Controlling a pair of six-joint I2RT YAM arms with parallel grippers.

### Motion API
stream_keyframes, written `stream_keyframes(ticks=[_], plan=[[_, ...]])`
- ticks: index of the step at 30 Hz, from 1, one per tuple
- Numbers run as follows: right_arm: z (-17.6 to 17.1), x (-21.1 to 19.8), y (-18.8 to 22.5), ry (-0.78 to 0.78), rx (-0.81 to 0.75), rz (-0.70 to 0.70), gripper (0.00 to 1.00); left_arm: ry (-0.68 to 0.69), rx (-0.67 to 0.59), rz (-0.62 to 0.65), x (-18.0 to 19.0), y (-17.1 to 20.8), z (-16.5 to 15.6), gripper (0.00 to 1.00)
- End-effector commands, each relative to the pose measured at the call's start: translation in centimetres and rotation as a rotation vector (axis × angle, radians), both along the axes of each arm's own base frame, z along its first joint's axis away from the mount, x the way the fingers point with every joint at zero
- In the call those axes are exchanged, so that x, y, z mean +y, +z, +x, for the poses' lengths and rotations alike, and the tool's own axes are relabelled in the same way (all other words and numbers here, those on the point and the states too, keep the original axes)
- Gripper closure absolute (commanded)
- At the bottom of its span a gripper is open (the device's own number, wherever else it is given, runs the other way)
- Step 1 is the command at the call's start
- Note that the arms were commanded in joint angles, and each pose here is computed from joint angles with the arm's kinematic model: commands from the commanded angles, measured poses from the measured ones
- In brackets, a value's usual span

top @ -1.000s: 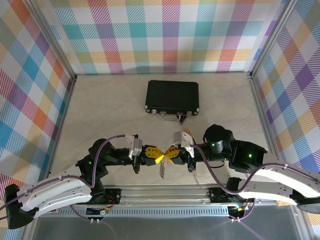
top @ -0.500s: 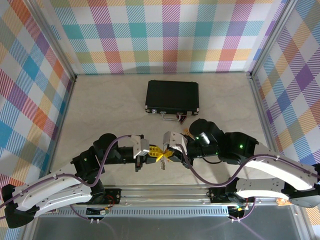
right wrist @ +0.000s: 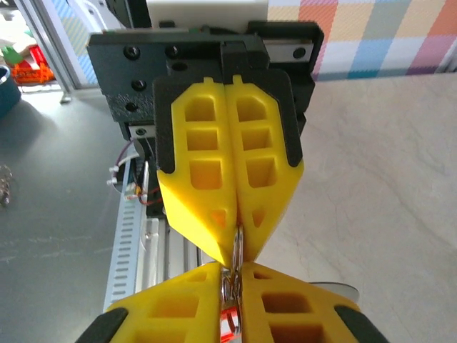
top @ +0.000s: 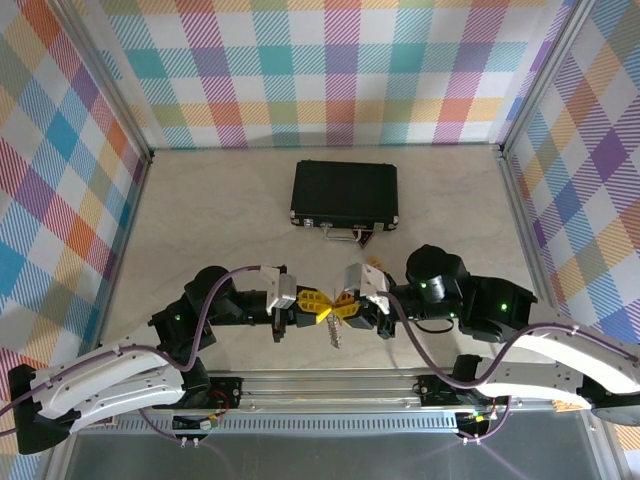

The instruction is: Put the keys on the keyring

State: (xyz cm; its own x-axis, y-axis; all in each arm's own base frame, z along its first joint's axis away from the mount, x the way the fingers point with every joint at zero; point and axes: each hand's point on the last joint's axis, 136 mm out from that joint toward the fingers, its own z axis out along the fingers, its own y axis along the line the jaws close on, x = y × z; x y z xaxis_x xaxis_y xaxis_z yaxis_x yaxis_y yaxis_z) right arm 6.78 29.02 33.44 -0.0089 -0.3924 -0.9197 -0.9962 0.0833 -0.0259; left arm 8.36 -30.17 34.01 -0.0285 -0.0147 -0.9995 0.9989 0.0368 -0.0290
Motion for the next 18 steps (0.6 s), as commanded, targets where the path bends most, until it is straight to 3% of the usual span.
stream_keyframes(ticks=[1,6,10,16,18], plan=[[-1.4,0.6,2.0,0.065,0.026,0.097,0.87,-0.052,-0.025,-0.123,-0.1,2.9,-0.8,1.00],[-1.8,0.2,2.6,0.077,0.030,0.126,0.87,-0.124,-0.006,-0.207,0.1,4.0,-2.0,1.00],[-2.3,-0.1,3.2,0.099,0.017,0.164,0.98,-0.138,0.003,-0.208,0.1,4.0,-2.2,1.00],[-1.5,-0.2,2.4,0.066,-0.004,0.100,1.00,-0.021,-0.023,-0.103,0.5,2.3,-0.7,0.99],[-1.0,-0.1,1.4,0.046,-0.009,0.037,1.00,0.051,-0.042,-0.031,0.9,1.1,0.3,0.90]])
